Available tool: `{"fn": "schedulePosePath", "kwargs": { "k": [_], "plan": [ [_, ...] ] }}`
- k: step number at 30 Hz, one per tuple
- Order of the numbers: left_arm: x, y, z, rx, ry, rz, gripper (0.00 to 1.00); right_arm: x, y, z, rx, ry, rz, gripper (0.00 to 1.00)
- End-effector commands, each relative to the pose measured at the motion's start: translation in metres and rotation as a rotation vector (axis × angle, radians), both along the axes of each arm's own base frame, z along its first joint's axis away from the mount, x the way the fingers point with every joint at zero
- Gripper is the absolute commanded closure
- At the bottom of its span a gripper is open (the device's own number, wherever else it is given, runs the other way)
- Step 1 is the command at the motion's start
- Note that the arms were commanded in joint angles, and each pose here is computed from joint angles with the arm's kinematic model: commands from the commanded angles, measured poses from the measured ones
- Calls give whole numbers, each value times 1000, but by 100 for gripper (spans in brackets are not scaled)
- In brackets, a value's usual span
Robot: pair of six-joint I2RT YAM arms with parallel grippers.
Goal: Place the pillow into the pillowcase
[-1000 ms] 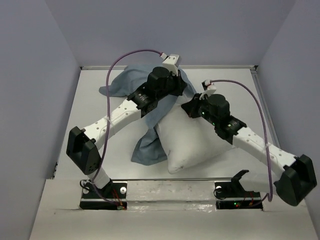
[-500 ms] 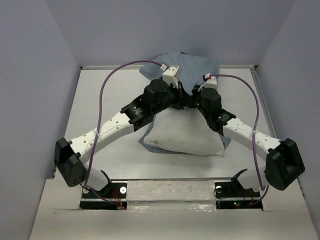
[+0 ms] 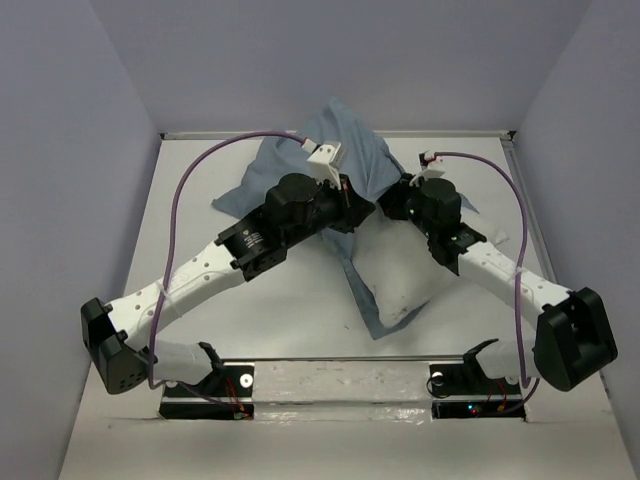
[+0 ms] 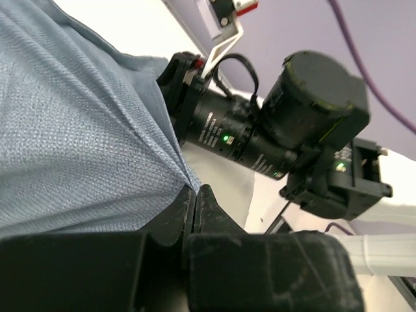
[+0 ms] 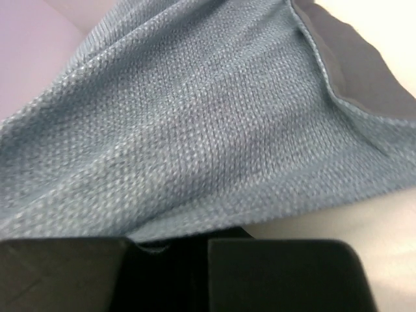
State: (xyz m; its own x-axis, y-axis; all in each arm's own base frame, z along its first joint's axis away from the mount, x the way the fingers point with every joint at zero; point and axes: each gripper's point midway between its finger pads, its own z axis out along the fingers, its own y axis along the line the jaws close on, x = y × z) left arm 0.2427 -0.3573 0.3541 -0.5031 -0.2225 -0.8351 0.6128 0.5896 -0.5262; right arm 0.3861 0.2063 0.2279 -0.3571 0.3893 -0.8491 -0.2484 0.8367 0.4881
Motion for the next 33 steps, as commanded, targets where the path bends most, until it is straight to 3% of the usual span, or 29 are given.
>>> {"fn": "schedulePosePath", "kwargs": {
  "k": [1,4,5,6,8,9,11,12,14,17,20,25,31,33],
  "plan": [
    [-1,-4,17,-76,-72,-30,97,19,-20,45,15,-105,-68,100],
    [14,-17,11,-98,-61,-60,90,19,-7,40,13,-51,-6,100],
    [13,-23,14,-104,-68,-86,71,20,-5,33,23,-27,-3,100],
    [11,-28,16,-107,-72,-110,62,19,-4,31,26,-18,2,97],
    [9,-33,14,-90,-88,-124,38,16,-5,28,14,-9,5,83],
    [16,-27,10,-61,-116,-70,21,10,-8,30,-1,-5,9,64],
    [15,-6,-1,-22,-129,1,13,3,-14,40,-46,-24,17,50],
    [25,13,-28,44,-123,97,10,-8,-19,46,-64,-21,22,37],
    [27,51,-35,68,-135,237,8,-19,-26,51,-117,-24,32,21],
    [21,100,-77,120,-101,384,8,-48,-27,50,-164,8,120,16],
    [6,129,-127,136,-25,443,9,-82,-20,27,-213,92,216,15],
    [-8,137,-206,170,90,433,10,-119,-13,-12,-332,187,186,19],
    [4,106,-247,256,127,337,10,-146,-1,-33,-526,228,145,17],
    [12,94,-248,211,129,301,10,-144,0,-42,-591,242,129,15]
  ]
}}
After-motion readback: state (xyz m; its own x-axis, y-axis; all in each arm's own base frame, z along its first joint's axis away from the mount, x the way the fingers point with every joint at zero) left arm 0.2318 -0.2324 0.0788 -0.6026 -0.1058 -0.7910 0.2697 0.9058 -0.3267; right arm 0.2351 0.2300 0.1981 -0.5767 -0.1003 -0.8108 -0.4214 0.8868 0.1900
